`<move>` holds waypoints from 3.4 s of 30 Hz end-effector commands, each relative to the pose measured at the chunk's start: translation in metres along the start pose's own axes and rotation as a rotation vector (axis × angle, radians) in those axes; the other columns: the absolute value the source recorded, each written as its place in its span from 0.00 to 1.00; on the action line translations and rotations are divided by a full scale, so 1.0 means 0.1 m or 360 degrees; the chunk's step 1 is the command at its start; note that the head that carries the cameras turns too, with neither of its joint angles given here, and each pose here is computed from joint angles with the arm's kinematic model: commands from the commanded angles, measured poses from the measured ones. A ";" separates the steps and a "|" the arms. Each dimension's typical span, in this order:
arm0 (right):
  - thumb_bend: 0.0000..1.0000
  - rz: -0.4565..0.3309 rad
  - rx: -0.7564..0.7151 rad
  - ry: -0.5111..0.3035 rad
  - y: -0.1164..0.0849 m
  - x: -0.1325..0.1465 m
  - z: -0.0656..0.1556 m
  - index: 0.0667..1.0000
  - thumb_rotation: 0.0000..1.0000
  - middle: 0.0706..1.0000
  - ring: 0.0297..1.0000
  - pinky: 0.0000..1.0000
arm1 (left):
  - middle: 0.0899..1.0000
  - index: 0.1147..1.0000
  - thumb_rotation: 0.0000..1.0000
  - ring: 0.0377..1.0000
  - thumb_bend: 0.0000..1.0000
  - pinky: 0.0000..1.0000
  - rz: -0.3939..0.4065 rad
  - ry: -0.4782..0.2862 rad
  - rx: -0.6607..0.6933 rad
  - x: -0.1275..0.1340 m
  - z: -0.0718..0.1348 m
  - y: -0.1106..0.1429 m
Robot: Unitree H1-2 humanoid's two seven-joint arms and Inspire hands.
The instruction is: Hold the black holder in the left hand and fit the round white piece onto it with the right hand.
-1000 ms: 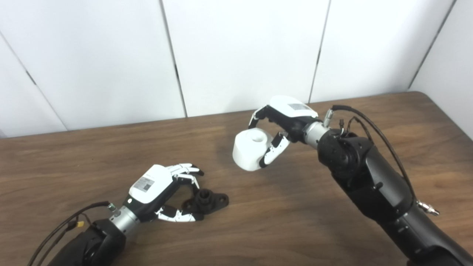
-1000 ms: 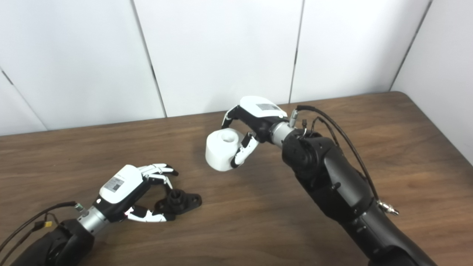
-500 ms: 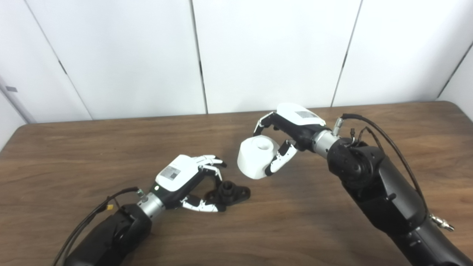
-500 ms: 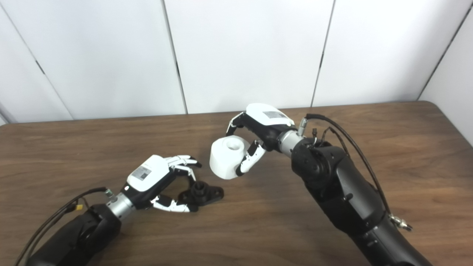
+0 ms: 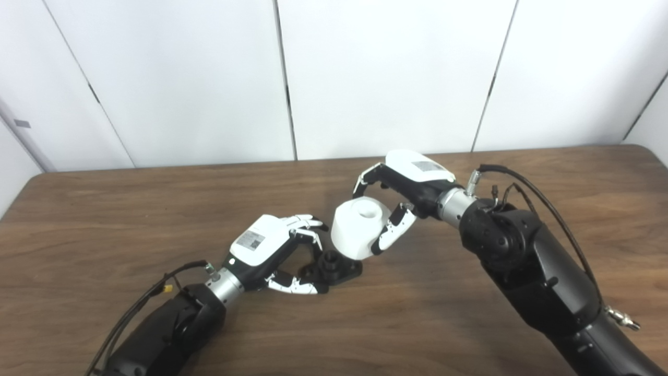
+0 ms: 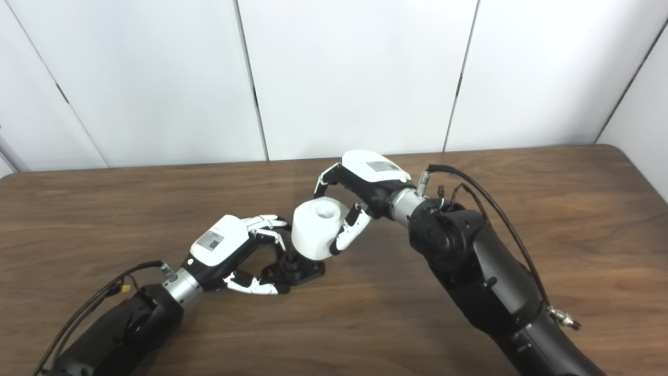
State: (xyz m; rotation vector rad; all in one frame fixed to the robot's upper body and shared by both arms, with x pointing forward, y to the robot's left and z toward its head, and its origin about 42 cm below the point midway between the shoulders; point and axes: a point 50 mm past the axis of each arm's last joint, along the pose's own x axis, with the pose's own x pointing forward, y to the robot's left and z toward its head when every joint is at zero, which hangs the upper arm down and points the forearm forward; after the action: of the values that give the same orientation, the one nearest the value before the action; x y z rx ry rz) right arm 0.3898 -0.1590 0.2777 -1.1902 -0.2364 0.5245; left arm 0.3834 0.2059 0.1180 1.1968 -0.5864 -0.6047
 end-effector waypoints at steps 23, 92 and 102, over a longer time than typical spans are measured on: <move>0.52 -0.0058 -0.0043 -0.0204 -0.11 0.24 0.31 0.44 0.14 0.75 0.79 0.69 | 0.79 0.42 0.07 0.84 0.52 0.72 -0.0217 0.0017 0.0074 0.01 0.07 -0.26; 0.52 0.0223 -0.0256 -0.0340 0.08 0.28 0.47 0.45 0.14 0.77 0.79 0.72 | 0.80 0.42 0.07 0.85 0.52 0.71 -0.0196 0.0042 0.0083 -0.03 0.05 -0.15; 0.52 0.0195 -0.0239 -0.0306 0.06 0.27 0.37 0.45 0.14 0.76 0.80 0.70 | 0.79 0.42 0.07 0.83 0.52 0.70 -0.0207 0.0063 0.0086 -0.05 0.03 -0.14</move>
State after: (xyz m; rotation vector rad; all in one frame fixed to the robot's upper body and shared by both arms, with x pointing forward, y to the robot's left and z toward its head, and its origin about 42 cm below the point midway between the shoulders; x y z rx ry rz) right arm 0.3939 -0.1110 0.2746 -1.2940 -0.3314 0.7423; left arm 0.3821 0.2022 0.1216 1.2098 -0.5764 -0.5917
